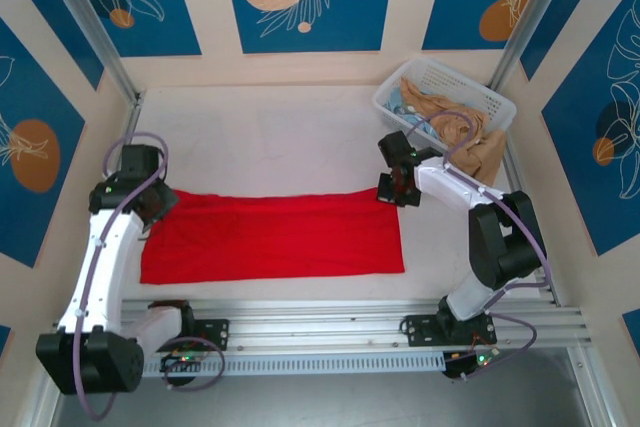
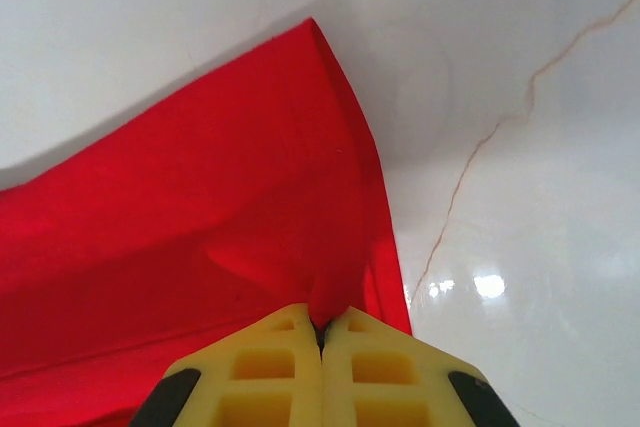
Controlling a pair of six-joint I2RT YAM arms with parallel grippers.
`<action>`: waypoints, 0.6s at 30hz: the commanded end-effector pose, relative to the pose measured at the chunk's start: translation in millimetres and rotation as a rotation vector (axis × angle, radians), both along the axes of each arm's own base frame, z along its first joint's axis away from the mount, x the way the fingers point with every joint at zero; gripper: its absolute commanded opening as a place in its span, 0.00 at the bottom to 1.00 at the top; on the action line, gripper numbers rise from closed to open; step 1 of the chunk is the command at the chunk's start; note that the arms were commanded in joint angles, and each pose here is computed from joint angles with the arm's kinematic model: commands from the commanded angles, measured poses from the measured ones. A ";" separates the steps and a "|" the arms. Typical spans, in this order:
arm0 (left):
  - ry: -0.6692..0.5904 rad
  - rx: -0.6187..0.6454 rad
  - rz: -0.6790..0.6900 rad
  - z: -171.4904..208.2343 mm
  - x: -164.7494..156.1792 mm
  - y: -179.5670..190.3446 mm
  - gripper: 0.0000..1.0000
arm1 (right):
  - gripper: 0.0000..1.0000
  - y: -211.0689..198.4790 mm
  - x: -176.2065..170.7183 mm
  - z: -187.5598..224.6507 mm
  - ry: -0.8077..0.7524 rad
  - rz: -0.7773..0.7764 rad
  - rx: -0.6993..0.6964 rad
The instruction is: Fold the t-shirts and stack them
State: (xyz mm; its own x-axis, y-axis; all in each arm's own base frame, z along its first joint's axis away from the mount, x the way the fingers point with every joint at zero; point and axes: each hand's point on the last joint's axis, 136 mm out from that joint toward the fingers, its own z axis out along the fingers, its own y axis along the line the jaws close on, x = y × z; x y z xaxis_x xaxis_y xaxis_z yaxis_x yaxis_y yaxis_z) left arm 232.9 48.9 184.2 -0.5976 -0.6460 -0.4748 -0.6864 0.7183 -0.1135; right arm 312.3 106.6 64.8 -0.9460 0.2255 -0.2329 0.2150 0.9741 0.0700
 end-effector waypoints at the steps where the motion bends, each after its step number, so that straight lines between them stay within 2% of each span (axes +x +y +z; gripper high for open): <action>1: 0.061 0.009 0.067 -16.3 -28.6 5.4 0.00 | 0.00 0.9 -11.8 1.5 0.016 -0.014 0.021; 5: 0.072 -0.010 0.110 -28.3 -43.8 4.9 0.00 | 0.00 -0.9 -17.9 0.6 0.027 -0.019 0.007; 11: 0.060 0.002 0.147 -25.8 -57.5 8.5 0.00 | 0.00 -7.0 -23.8 3.0 0.029 -0.031 -0.029; 18: 0.115 -0.031 0.199 -46.1 -77.7 5.5 0.00 | 0.00 -10.3 -38.9 1.2 0.060 -0.049 -0.052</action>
